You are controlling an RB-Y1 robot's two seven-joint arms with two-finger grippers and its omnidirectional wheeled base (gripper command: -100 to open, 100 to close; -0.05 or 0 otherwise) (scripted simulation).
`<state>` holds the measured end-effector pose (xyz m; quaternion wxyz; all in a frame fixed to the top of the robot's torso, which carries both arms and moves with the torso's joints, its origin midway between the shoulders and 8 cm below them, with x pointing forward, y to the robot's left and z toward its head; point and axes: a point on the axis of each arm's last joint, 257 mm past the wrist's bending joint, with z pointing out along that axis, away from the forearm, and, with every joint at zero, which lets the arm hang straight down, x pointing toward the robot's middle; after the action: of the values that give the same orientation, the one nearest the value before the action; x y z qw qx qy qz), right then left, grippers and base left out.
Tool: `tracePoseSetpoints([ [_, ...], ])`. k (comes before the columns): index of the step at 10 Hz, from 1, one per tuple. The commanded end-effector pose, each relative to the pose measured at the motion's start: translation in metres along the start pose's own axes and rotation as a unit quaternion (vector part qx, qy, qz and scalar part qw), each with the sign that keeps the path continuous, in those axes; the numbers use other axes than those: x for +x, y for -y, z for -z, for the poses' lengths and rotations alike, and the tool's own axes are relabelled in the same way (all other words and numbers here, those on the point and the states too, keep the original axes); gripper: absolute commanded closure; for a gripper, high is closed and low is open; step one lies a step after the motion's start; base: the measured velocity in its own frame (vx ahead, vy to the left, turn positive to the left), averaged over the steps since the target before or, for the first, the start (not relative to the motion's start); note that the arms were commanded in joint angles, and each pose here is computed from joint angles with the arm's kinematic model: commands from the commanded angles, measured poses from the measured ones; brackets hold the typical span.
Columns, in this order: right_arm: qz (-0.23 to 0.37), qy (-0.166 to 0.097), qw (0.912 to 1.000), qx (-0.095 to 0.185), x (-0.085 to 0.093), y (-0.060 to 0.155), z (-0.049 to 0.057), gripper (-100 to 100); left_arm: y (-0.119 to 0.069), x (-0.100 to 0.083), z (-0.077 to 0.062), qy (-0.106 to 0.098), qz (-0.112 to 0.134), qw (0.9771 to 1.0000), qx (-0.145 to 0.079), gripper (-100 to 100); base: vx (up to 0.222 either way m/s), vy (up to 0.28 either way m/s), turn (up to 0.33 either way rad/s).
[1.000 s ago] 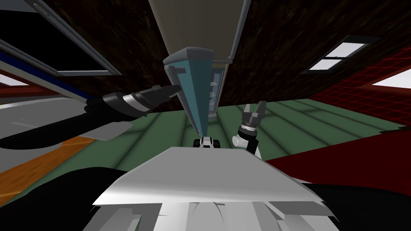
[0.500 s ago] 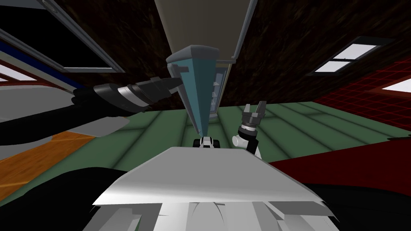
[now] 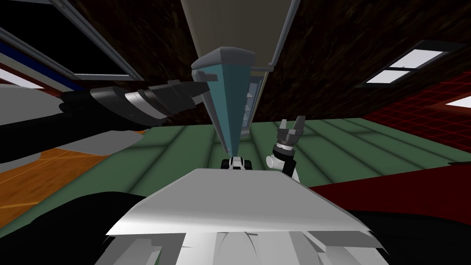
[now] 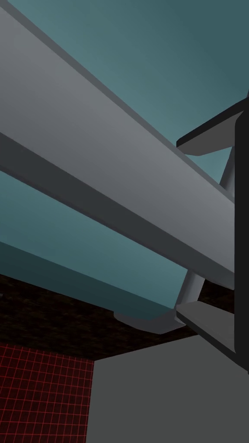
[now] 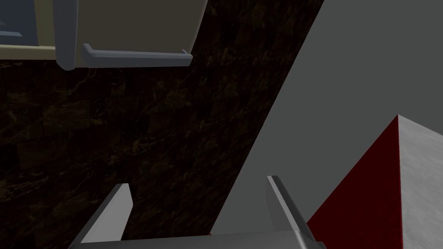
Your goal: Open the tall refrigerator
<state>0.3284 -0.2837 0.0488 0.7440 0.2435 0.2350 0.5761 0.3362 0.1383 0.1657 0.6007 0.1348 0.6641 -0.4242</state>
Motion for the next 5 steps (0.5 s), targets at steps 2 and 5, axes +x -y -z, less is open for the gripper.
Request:
tracePoseSetpoints([
  [2,0.000,0.000,1.0000,0.000,0.000,0.000,0.000,0,0.001,-0.001,-0.002,0.001,0.000,1.0000,0.001,-100,-0.005,0.017,0.005],
  [5,0.000,0.000,1.0000,0.000,0.000,0.000,0.000,0,-0.010,-0.001,-0.001,0.002,0.006,0.9999,-0.012,0,0.015,0.007,-0.001],
])
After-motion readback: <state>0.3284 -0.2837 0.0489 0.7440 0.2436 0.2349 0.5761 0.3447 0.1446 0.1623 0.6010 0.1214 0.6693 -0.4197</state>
